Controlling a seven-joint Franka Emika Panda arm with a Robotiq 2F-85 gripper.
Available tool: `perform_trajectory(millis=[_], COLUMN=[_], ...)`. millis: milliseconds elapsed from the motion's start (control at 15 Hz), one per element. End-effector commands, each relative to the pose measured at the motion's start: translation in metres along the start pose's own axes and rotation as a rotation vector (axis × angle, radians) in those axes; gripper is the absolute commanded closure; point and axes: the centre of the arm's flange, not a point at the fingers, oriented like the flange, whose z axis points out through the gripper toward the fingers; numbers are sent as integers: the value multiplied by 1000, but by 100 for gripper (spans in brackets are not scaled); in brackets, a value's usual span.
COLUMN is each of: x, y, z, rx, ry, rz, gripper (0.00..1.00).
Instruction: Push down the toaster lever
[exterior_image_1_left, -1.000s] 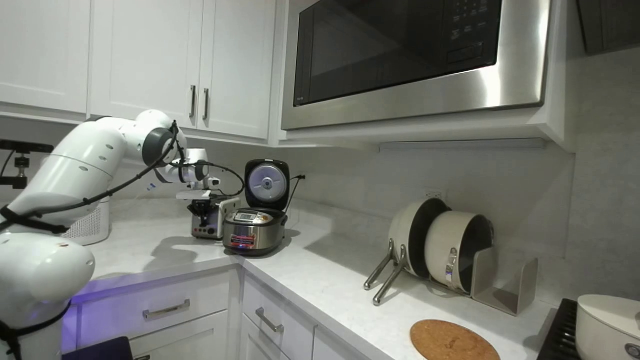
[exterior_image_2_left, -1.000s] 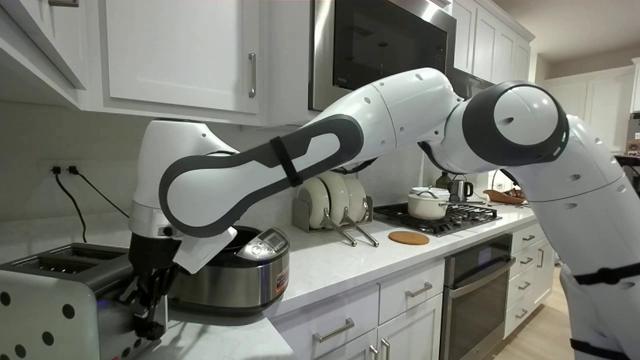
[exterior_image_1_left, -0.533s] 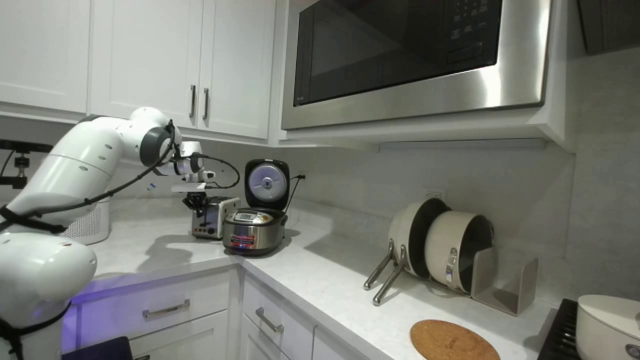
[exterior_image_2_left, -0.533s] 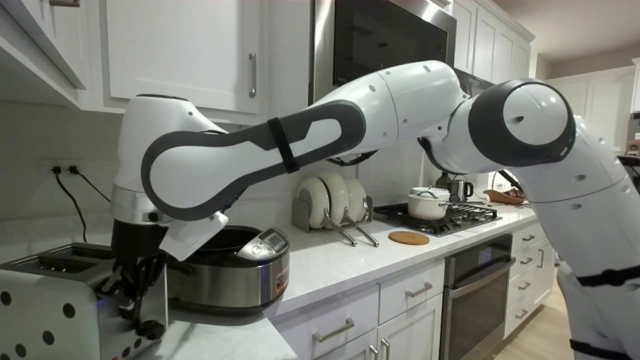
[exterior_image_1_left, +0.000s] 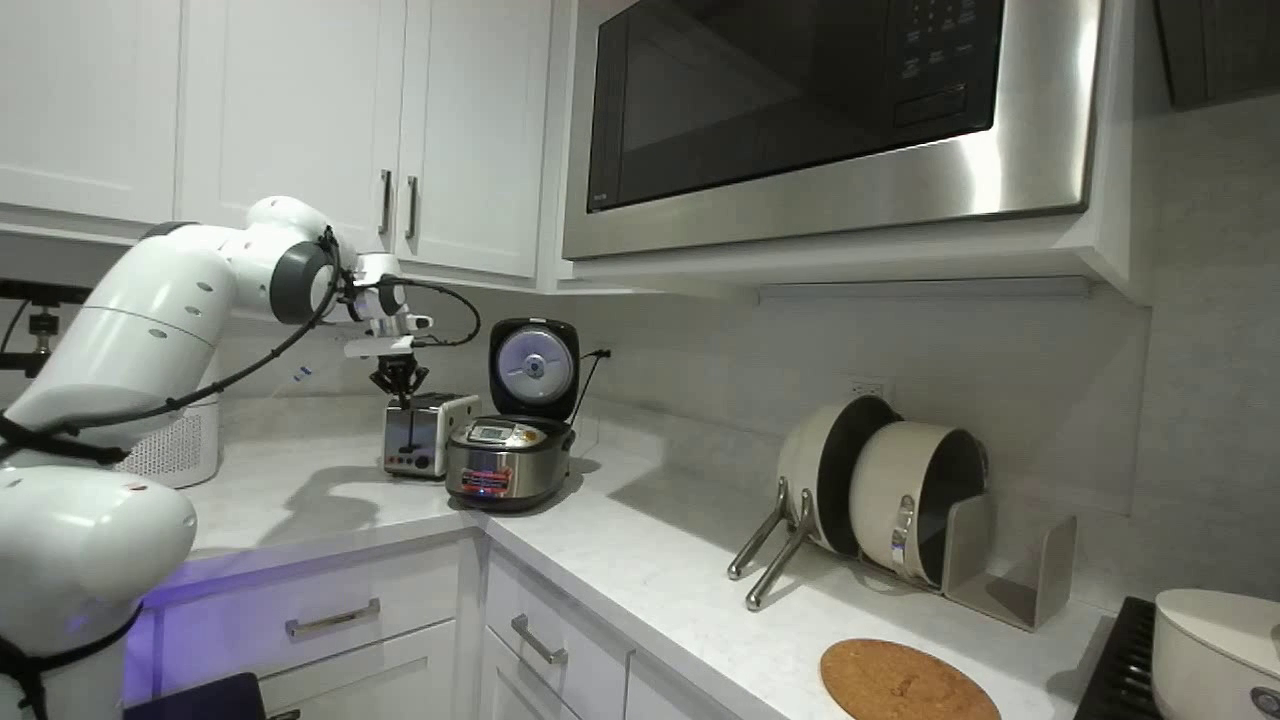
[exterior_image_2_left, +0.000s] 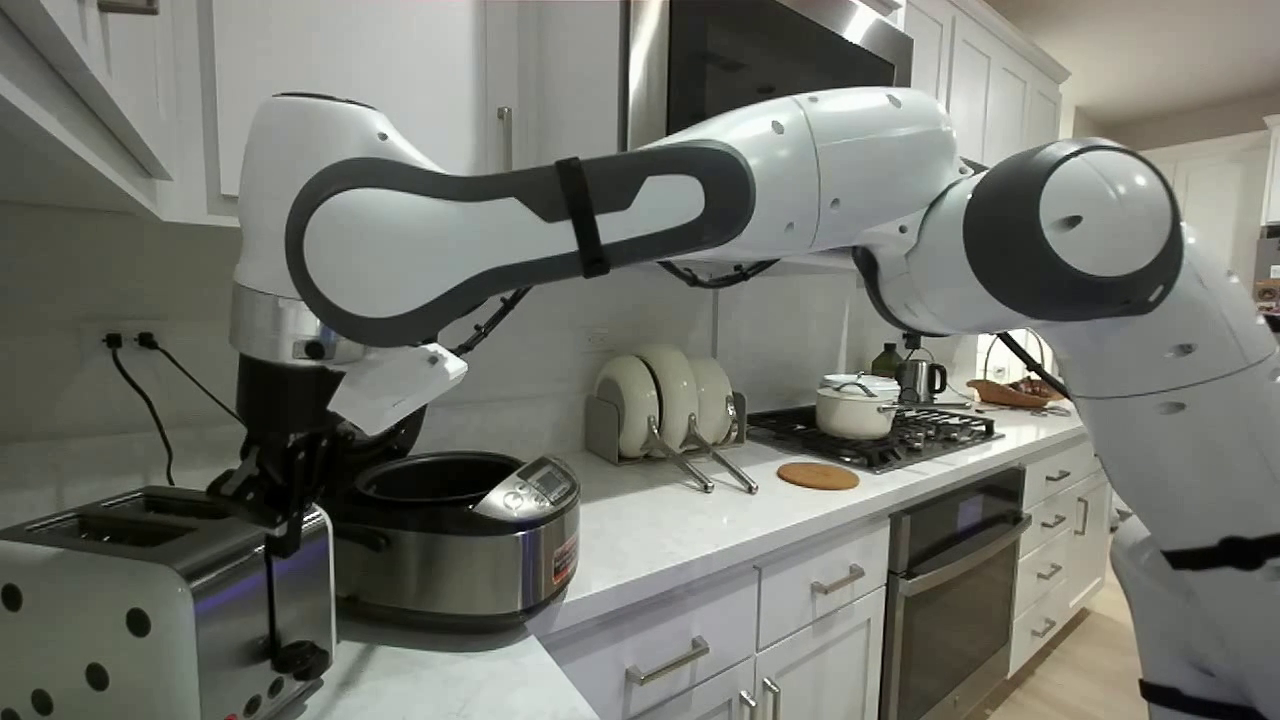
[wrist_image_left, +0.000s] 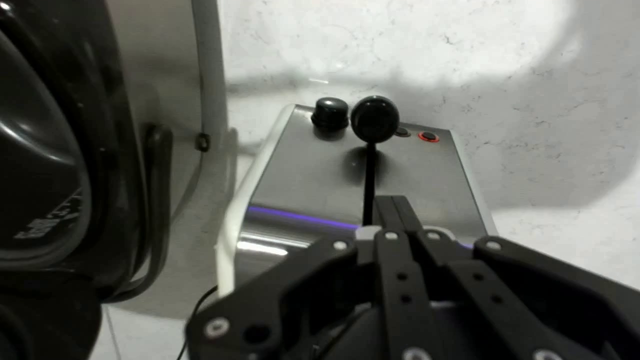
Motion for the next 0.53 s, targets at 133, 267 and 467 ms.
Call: perform_trajectory(millis=[133, 267, 467], x=[-10, -17, -28], y=[9, 10, 12], z=[-51, -65, -83], rx=[-78, -84, -102], ry=[-70, -107, -170], rz=[88, 103, 151], gripper=[66, 53, 28])
